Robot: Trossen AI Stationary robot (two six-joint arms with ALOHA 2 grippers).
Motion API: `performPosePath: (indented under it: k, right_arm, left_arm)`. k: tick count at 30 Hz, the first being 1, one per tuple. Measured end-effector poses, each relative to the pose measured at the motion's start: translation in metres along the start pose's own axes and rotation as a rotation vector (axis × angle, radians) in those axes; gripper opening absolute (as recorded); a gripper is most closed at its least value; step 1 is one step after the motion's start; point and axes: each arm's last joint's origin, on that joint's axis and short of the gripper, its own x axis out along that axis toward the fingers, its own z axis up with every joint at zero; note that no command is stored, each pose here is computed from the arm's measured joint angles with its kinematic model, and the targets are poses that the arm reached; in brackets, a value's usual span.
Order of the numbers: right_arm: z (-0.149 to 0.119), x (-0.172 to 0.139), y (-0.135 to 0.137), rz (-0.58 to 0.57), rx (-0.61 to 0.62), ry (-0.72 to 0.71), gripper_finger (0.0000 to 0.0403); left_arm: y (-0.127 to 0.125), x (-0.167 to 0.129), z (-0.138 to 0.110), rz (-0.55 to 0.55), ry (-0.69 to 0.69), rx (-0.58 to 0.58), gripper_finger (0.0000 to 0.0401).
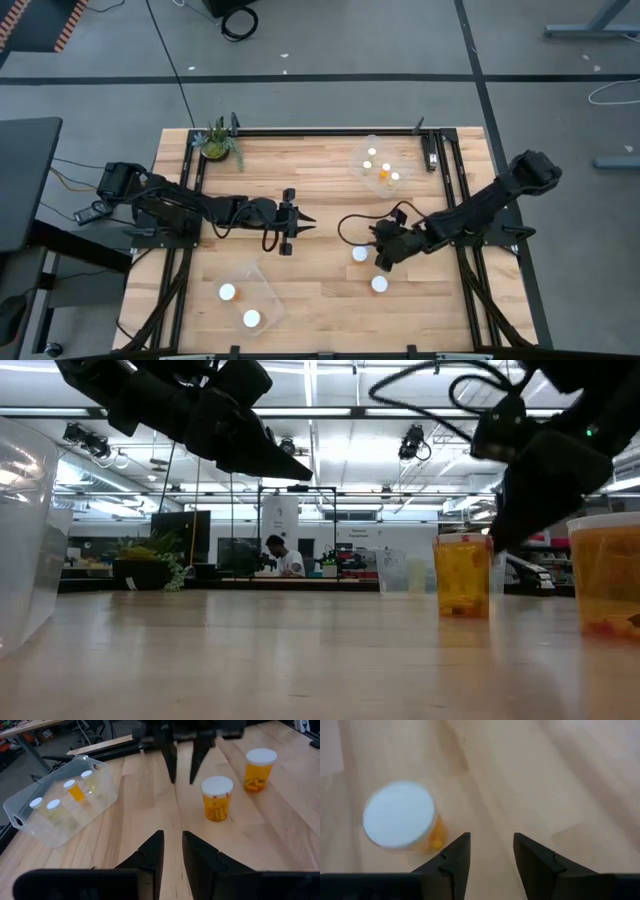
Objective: Pick and place medicine bottles into bin by pill shape (circle, oval)
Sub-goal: Put the big orange pill bottle into the bottom transparent bin
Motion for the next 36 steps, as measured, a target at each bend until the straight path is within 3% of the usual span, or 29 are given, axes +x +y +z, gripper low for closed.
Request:
performPosePath:
  k: [5, 14, 25, 36]
  right_arm:
    - [-0.001, -0.019, 0.001, -0.015, -0.066, -0.058, 0.0156]
    - [-0.051, -0.023, 0.012, -0.141, -0.157, -0.221, 0.0156]
    - [-0.085, 0.000, 0.023, -0.184, -0.088, -0.297, 0.0156]
    - [-0.092, 0.021, 0.038, -0.172, -0.036, -0.353, 0.0156]
  left_arm:
    - [0.000, 0.000, -0.001, -0.001, 0.008, 0.001, 0.0076]
    - [0.000, 0.000, -0.003, -0.005, 0.028, -0.001, 0.0078]
    - [-0.001, 0.000, -0.004, -0.007, 0.039, -0.004, 0.0071]
    - [-0.001, 0.000, -0.005, -0.008, 0.048, -0.002, 0.0078]
